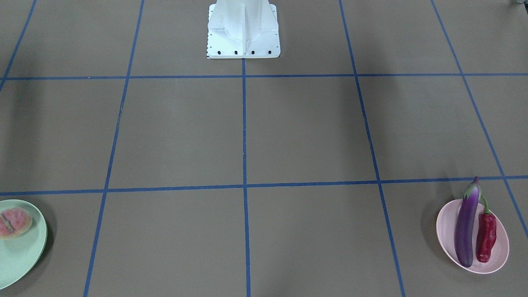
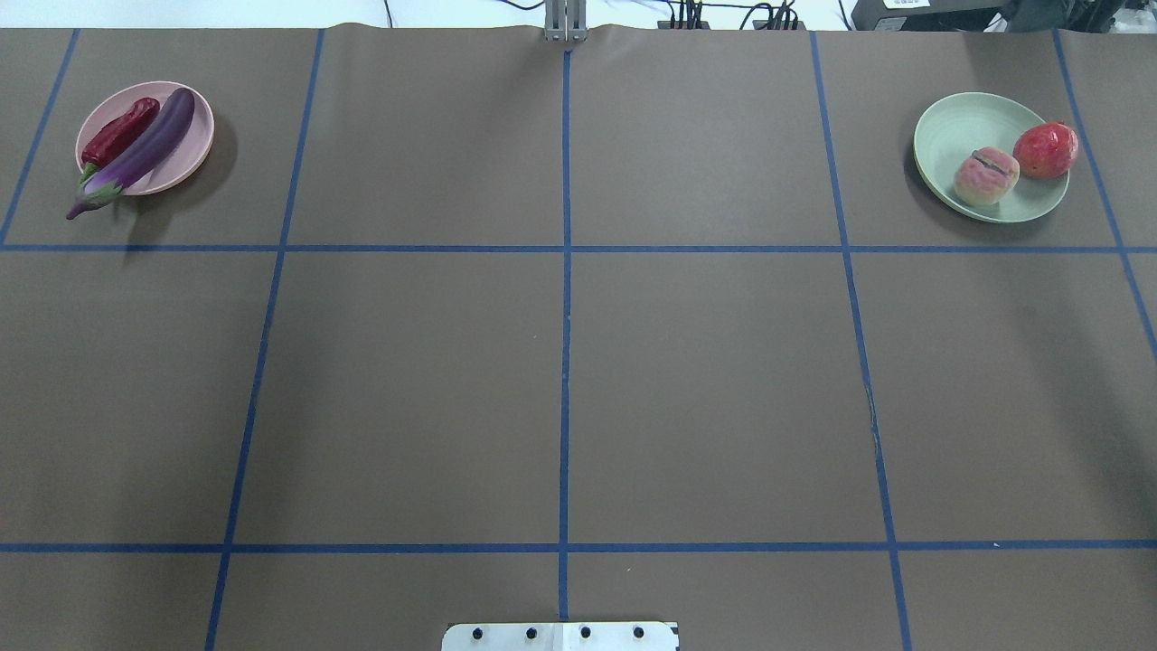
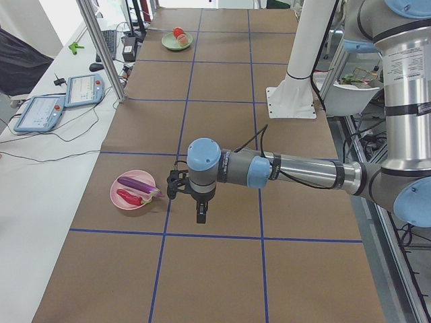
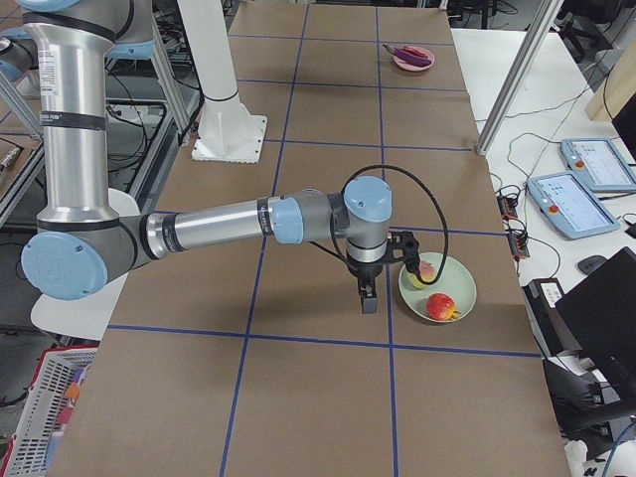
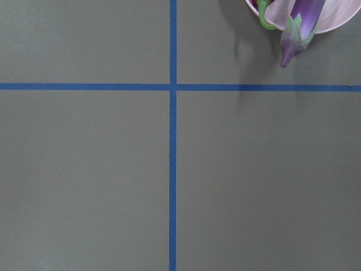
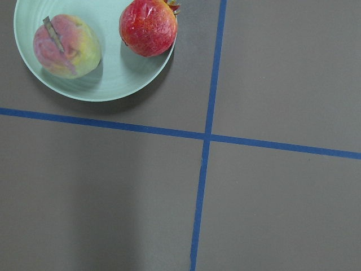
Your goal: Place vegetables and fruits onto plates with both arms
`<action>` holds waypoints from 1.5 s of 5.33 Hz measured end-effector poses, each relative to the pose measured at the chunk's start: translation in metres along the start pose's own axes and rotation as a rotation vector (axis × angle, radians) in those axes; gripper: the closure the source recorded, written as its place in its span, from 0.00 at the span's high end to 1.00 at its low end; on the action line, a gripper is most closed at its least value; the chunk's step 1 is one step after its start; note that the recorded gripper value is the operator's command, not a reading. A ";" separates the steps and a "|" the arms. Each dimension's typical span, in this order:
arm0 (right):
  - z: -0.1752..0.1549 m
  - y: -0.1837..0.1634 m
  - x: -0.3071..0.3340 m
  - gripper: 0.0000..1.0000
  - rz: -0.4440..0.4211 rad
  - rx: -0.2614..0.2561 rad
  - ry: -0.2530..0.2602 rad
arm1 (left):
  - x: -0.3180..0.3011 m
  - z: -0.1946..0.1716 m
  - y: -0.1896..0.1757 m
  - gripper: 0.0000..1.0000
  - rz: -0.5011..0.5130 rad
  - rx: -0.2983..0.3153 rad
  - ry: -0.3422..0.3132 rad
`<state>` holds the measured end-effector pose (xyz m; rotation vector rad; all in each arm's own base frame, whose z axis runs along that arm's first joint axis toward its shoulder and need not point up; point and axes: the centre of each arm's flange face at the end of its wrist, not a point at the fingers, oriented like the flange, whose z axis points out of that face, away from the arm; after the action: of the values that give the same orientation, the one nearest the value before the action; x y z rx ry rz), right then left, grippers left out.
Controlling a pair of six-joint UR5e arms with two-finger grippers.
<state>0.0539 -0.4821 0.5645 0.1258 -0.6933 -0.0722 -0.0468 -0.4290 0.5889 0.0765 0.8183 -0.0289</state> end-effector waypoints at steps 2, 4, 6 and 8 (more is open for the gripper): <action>0.001 0.000 0.000 1.00 -0.001 -0.001 0.000 | 0.000 0.000 0.000 1.00 0.000 0.000 0.001; 0.003 0.002 0.000 1.00 0.000 -0.006 -0.001 | -0.001 0.001 0.001 1.00 -0.003 -0.003 0.001; 0.004 0.003 0.000 1.00 0.000 -0.009 -0.001 | -0.001 0.001 0.001 1.00 -0.003 -0.002 0.001; 0.004 0.003 0.000 1.00 0.000 -0.009 -0.001 | 0.000 0.001 0.001 1.00 -0.001 -0.002 0.003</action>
<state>0.0514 -0.4793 0.5685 0.1166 -0.6936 -0.0752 -0.0461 -0.4278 0.5899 0.0740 0.8211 -0.0288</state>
